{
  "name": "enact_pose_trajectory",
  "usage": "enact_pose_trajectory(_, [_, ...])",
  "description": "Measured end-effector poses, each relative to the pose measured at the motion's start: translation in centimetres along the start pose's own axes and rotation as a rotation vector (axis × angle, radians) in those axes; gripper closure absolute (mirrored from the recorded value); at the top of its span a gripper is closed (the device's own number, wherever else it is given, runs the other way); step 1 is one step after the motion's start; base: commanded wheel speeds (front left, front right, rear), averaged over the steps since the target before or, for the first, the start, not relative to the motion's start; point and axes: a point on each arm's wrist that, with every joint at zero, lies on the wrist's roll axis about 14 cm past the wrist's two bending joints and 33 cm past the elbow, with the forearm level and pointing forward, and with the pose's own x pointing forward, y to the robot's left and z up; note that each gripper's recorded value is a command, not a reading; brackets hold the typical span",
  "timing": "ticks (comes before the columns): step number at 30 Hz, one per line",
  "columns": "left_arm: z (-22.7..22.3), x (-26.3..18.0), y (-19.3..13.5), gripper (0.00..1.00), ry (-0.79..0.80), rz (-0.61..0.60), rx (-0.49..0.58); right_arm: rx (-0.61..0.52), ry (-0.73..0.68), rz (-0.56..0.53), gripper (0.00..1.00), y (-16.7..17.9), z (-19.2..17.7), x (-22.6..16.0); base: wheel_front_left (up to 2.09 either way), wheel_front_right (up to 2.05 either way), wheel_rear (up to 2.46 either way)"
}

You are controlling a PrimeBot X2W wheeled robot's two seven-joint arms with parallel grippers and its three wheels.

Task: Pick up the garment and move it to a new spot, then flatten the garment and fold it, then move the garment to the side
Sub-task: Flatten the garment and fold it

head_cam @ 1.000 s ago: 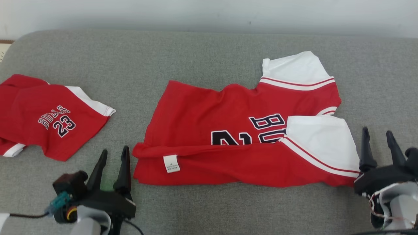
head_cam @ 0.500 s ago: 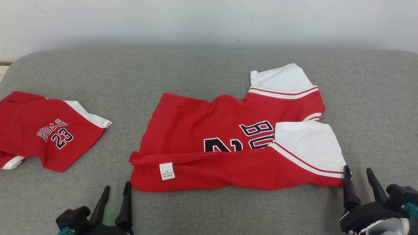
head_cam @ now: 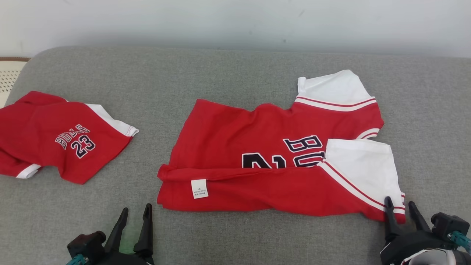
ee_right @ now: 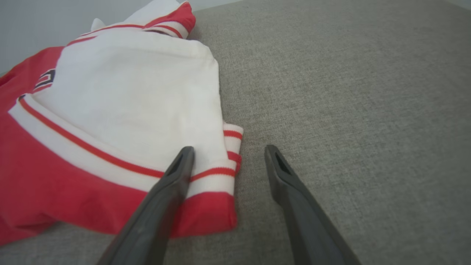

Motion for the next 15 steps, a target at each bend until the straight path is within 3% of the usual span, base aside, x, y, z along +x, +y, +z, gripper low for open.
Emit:
enact_pose_trajectory(1, [0.0, -0.1, 0.1, 0.00, -0.001, 0.000, -0.001, 0.000, 0.003, 0.001, 0.26, 0.1, 0.0, 0.2, 0.00, 0.00, 0.00])
enact_pose_trajectory(2, [0.1, -0.1, 0.2, 0.00, -0.002, 0.003, -0.001, 0.000, 0.004, 0.003, 0.60, 0.1, -0.1, 0.3, 0.00, 0.00, 0.00])
enact_pose_trajectory(3, [0.1, -0.2, 0.3, 0.00, -0.003, 0.005, 0.000, 0.000, 0.006, 0.005, 0.75, 0.2, -0.1, 0.3, 0.00, 0.00, 0.00])
enact_pose_trajectory(4, [0.1, -0.2, 0.3, 0.00, -0.003, 0.005, 0.000, 0.001, 0.008, 0.006, 1.00, 0.3, -0.2, 0.3, 0.00, 0.00, 0.00])
enact_pose_trajectory(15, [0.0, -0.2, -1.6, 0.00, 0.001, -0.054, -0.052, -0.012, -0.014, -0.034, 1.00, -1.5, 0.7, -0.2, 0.00, 0.00, 0.00])
